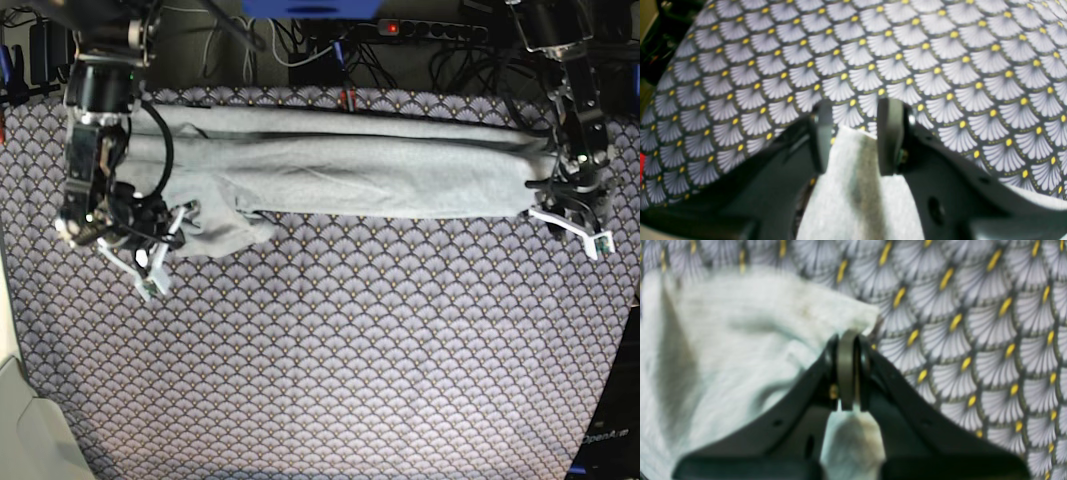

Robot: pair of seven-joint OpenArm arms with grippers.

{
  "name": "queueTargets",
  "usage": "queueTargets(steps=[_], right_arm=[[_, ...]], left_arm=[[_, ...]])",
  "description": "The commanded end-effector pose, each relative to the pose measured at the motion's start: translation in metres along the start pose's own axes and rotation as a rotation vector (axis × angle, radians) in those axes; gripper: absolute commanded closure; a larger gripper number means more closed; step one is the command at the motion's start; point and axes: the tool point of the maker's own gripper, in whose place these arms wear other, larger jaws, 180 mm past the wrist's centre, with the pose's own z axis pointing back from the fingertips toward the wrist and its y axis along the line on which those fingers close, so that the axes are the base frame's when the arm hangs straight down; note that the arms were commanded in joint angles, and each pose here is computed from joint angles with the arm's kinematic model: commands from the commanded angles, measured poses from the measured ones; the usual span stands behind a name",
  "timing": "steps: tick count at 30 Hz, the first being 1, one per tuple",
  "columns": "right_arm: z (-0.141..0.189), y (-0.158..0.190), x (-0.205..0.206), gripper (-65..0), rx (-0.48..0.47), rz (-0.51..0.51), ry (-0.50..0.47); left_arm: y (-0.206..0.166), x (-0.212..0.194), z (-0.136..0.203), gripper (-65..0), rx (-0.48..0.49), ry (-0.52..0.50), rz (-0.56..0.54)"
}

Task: Fold the T-shirt properly
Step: 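Fold the sleeve end up onto the folded strip with the right gripper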

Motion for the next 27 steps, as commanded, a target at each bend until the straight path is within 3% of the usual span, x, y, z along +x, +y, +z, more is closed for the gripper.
queueTargets(steps=[1,7,13,20,27], right_arm=[[0.015,-0.005,0.031,0.0,-0.029,0.033,-0.098],[0.063,-0.01,0.045,0.0,-0.148,0.129,-0.101],[0.112,-0.002,0.03,0.0,-0.257,0.185,-0.104],[0.112,0.008,-0.029,0.0,-0.184,0.08,-0.037],[0.123,0.004,-0.072,0.0,-0.188,-0.005,-0.008]], left_arm=[[0.004,0.02,0.002,-22.2,0.006,-0.059,-0.006],[0.005,0.02,0.002,-22.2,0.008,-0.061,-0.008],[0.006,0.02,0.002,-22.2,0.01,-0.06,-0.008],[0.006,0.02,0.002,-22.2,0.01,-0.06,-0.008],[0.007,0.018,0.001,-22.2,0.01,-0.055,-0.009]])
